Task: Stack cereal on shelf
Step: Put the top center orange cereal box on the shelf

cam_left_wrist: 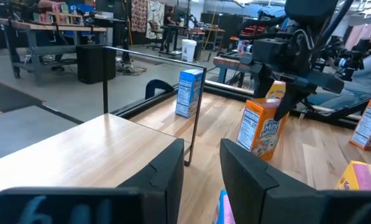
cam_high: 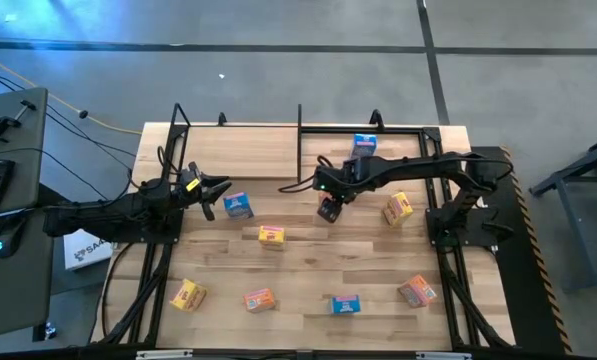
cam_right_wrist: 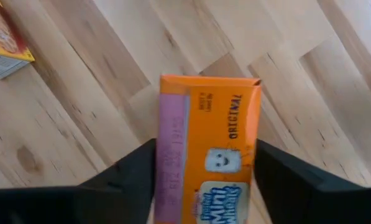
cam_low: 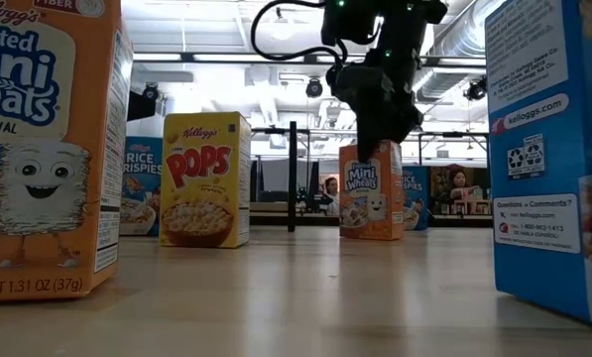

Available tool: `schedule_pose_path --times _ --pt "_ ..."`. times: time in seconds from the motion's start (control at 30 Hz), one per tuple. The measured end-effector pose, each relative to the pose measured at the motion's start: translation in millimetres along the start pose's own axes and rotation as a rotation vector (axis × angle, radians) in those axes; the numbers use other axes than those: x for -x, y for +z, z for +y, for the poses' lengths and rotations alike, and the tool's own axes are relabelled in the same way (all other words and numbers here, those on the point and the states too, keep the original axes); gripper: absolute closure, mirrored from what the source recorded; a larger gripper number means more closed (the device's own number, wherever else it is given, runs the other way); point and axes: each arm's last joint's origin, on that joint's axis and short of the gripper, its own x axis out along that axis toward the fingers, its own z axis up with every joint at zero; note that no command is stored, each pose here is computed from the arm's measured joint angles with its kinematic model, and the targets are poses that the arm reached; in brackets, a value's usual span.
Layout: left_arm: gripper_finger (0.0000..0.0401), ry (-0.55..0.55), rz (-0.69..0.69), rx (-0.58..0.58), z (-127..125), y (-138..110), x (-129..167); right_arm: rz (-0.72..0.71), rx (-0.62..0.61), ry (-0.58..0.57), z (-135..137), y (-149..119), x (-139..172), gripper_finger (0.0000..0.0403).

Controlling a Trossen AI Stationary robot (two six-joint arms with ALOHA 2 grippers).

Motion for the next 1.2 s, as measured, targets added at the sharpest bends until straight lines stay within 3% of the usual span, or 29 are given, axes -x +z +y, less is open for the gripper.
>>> schedule_pose_path --times 0.23,0.47,0.7,0.83,0.97,1.07,1.2 --pt "0.0304 -0.002 0.000 0.000 -0.1 0.0 0.0 0.000 0.008 0.005 0.4 0.7 1.4 0.0268" --pt "0.0304 -0.002 0.000 0.000 -0.1 0.0 0.0 -0.034 0.061 0.092 10.2 15.6 31.4 0.0276" --pt "0.0304 -0.002 0.000 0.001 -0.1 0.0 0.0 -0.191 0.201 0.257 27.0 40.7 99.8 0.0276" --pt "0.0304 -0.002 0.000 0.001 -0.1 0.0 0.0 -0.373 0.309 0.267 31.1 65.2 136.4 0.0276" --pt "0.0304 -0.010 0.001 0.008 -0.3 0.0 0.0 -0.506 0.403 0.207 23.1 106.1 148.2 0.0276" --pt "0.0304 -0.024 0.004 0.008 -0.7 -0.2 0.0 -0.561 0.470 0.183 12.3 138.9 143.8 0.0276" --pt "0.0304 -0.024 0.009 0.007 -0.7 -0.7 -0.2 -0.628 0.534 0.212 -10.5 163.8 110.1 0.0276"
